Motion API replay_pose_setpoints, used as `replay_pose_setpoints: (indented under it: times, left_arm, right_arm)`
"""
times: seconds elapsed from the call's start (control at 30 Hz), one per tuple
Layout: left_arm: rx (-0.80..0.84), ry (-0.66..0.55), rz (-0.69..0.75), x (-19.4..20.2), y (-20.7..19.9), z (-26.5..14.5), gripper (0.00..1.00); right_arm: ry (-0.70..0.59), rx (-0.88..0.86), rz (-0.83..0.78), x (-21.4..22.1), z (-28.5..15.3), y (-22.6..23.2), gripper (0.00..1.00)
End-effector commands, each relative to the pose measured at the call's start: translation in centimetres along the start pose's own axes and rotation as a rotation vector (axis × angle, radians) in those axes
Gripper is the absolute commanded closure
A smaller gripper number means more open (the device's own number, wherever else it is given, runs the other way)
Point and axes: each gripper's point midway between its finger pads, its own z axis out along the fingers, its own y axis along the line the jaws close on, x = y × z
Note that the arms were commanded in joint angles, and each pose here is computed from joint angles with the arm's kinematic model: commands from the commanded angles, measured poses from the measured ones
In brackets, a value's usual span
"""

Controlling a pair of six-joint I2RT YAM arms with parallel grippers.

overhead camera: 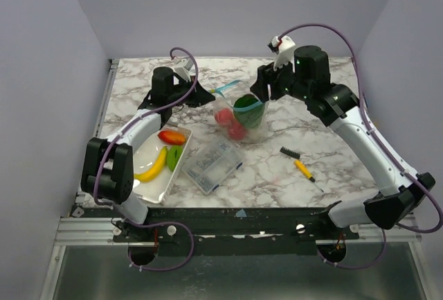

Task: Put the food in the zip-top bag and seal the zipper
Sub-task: Zip the zipper food storage bag at the center of the board.

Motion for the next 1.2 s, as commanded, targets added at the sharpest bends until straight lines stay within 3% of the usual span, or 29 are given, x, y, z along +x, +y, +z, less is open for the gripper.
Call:
replay_pose_setpoints:
  times: [0.0, 0.27, 0.57, 0.7, 1.17]
  left_arm:
    - [0.111, -0.001, 0.044, -1.6, -4.5, -1.2, 1.00]
    - [0.188, -0.018, 0.057, -1.7, -6.6, -2.3, 1.00]
    - [0.298, -0.004, 0.172, -0.5, -8.0, -3.0, 1.00]
    - [0.329, -0.015, 0.205, -0.6, -8.4, -3.1, 1.00]
    - [0.353, -0.015, 0.229, -0.5, -8.9, -3.4, 1.00]
  right_arm:
    - [-0.009, -0.273, -0.047, -2.2, -0.6, 4.8, 0.36]
    - [-0.037, -0.531, -0.180, -2.7, 4.2, 8.3, 0.36]
    - [-0.011, -0.632, -0.299, -1.3, 9.0, 8.9, 0.51]
    - [0.003, -0.658, -0.364, -0.2, 9.7, 8.8, 0.62]
    - [0.001, -0.756, -0.346, 0.8, 10.4, 10.1, 0.66]
